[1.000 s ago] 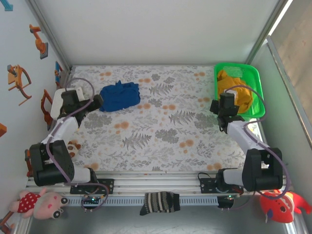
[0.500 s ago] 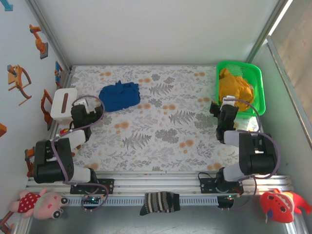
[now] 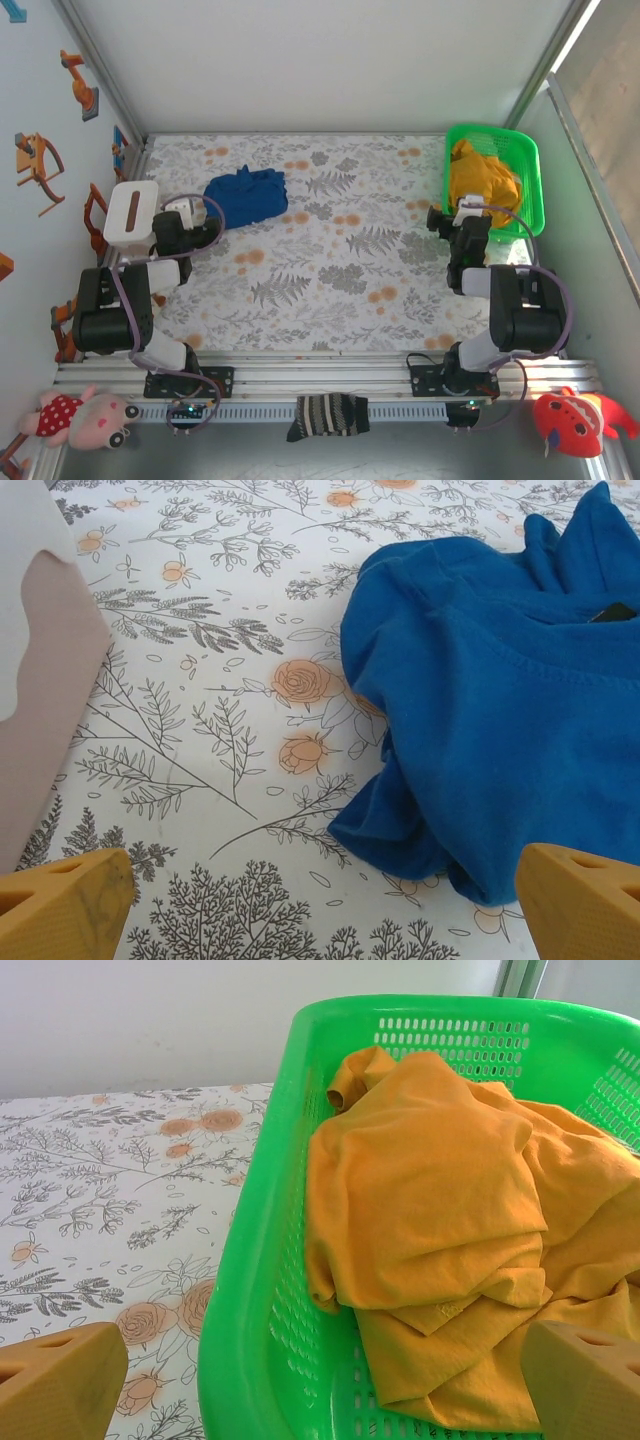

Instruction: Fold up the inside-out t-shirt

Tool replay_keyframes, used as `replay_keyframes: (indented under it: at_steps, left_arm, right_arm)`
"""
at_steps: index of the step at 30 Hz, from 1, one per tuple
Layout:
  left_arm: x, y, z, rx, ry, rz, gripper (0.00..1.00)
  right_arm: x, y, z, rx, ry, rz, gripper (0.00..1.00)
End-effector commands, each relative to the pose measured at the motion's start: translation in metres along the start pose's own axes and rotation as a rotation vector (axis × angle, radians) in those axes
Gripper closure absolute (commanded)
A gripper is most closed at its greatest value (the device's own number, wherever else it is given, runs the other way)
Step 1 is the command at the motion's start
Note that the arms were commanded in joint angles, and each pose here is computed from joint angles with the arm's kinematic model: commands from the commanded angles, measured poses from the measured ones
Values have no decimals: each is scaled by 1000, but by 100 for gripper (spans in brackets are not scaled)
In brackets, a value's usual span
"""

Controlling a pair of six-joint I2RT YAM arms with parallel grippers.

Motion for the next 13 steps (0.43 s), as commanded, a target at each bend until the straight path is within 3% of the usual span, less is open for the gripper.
replay_keyframes:
  at_steps: [1,13]
  left_arm:
    - [0,-5,15,27,-49,-27,3]
    - [0,-6,15,29,-48,-25,3]
  right_arm:
    - [-2,5,-28,12,106,34,1]
    - [-2,5,-28,9,107,35,1]
Point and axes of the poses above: each hand's point on the last joint's axis, 136 mm out from that joint toward the fingers, its own x axis out along the fingers, its own y axis along the line the jaws close on, z = x × y, the point moved 6 cm from there along -x, back along the fingers, and after that the axes turned 10 degrees about -x, right-handed, at the moved point
